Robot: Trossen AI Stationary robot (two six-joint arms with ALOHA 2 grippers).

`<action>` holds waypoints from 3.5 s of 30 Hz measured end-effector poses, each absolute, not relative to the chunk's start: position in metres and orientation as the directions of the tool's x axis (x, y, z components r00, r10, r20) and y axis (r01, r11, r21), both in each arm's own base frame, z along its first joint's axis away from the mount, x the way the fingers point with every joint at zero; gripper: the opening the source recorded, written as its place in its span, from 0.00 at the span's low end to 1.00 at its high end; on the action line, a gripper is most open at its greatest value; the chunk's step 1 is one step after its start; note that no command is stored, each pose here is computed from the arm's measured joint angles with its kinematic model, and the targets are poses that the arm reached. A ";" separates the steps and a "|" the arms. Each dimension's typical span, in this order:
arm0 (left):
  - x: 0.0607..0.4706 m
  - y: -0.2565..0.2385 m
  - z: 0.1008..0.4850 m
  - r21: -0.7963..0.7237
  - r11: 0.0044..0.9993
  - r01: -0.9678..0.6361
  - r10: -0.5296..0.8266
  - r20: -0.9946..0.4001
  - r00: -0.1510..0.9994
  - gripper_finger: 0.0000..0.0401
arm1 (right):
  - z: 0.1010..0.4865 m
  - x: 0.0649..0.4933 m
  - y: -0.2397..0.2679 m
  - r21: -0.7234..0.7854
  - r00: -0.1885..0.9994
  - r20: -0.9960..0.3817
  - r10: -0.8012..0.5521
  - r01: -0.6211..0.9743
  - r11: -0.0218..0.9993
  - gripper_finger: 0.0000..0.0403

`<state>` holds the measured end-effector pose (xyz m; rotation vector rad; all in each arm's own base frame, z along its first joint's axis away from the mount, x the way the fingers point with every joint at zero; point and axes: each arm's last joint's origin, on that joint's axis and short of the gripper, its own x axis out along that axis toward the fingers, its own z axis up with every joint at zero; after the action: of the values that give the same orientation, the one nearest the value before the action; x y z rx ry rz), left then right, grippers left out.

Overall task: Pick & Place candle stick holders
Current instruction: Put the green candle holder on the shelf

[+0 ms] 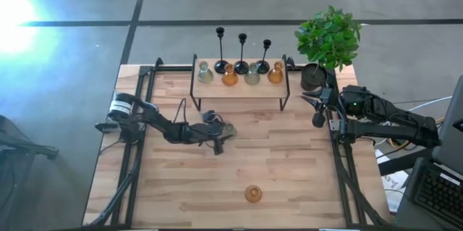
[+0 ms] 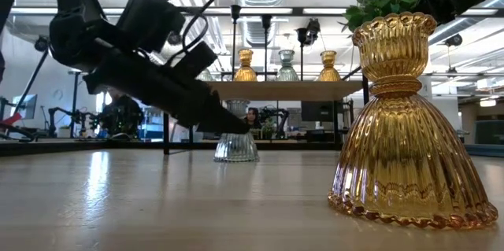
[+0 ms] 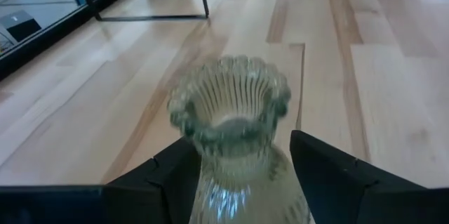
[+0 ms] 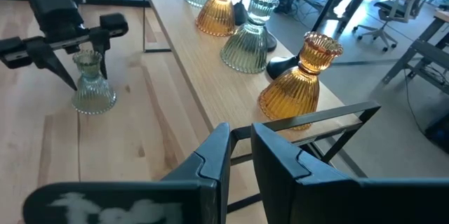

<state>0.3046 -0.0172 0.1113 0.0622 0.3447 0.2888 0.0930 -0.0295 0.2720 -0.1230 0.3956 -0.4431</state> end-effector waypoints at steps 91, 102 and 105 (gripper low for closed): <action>0.278 0.082 0.254 0.074 0.674 -0.735 0.724 -0.265 0.637 0.47 | 0.272 0.093 -0.030 -0.201 0.829 -0.345 -0.440 0.393 0.897 0.13; 0.278 0.085 0.258 0.058 0.673 -0.737 0.727 -0.232 0.646 0.49 | 0.272 0.093 -0.030 -0.201 0.829 -0.345 -0.440 0.393 0.897 0.13; 0.278 0.085 0.259 0.055 0.675 -0.735 0.726 -0.228 0.649 0.50 | 0.272 0.093 -0.030 -0.201 0.829 -0.345 -0.440 0.393 0.897 0.13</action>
<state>0.2784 0.0849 0.2588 -0.0437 0.2397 0.8302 0.0930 -0.0295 0.2720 -0.1230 0.3957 -0.4433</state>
